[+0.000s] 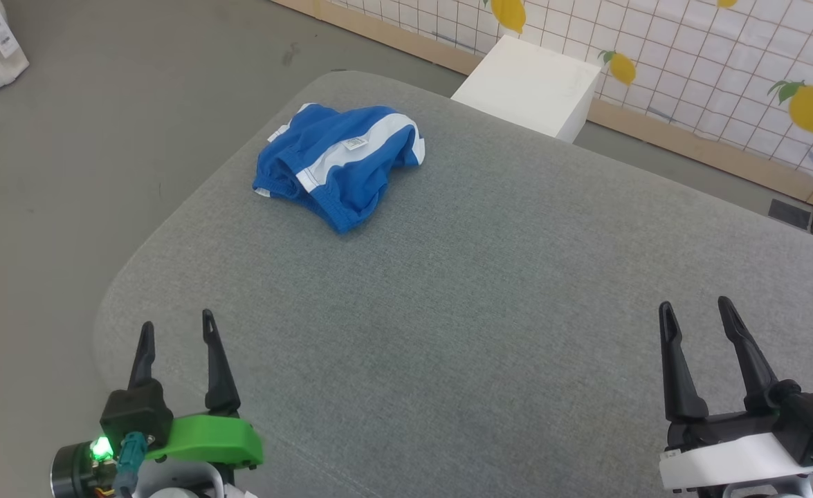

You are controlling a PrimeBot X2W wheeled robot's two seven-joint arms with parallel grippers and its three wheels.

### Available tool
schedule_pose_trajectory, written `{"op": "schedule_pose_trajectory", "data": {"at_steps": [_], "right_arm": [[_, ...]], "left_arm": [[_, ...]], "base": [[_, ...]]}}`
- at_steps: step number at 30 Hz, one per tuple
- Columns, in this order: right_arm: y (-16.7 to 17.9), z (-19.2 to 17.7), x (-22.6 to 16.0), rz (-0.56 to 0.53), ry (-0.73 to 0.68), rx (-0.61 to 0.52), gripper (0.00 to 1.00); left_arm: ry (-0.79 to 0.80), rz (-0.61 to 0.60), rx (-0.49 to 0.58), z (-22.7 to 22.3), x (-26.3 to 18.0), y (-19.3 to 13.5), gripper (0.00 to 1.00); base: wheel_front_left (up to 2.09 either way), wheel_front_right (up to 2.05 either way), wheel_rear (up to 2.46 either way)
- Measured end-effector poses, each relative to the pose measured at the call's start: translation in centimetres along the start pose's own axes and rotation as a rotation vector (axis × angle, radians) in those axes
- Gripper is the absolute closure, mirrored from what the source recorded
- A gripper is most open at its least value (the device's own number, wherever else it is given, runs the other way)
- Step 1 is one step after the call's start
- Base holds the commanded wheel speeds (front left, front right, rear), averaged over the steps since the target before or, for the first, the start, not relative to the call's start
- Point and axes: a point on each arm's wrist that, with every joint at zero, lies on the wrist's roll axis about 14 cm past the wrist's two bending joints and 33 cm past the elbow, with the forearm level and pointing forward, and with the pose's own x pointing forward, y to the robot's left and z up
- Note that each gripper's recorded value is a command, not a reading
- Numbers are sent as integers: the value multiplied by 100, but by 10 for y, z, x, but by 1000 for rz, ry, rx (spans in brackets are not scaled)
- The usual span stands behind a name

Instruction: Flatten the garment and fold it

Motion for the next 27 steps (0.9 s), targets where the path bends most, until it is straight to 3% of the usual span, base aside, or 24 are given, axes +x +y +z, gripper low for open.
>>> {"op": "schedule_pose_trajectory", "data": {"at_steps": [6, 13, 18, 23, 27], "right_arm": [[-4, -1, -3, -11, 4, -8, 0], [-13, -9, -2, -28, 20, -35, 0], [-28, -15, 8, -53, 14, -54, 0], [-50, -28, 15, -98, 23, -60, 0], [-68, -42, 16, -137, 45, -61, 0]], "left_arm": [[-39, -35, 25, 11, 16, 0, 0], [-159, -82, 75, 52, 82, 2, 0], [-214, -137, 97, 78, 139, -20, 0], [-101, -230, 116, 60, 189, -49, 0], [109, -280, 169, 24, 224, -66, 0]], "base": [[0, 0, 0], [0, 0, 0], [0, 0, 0], [0, 0, 0], [0, 0, 0]]}}
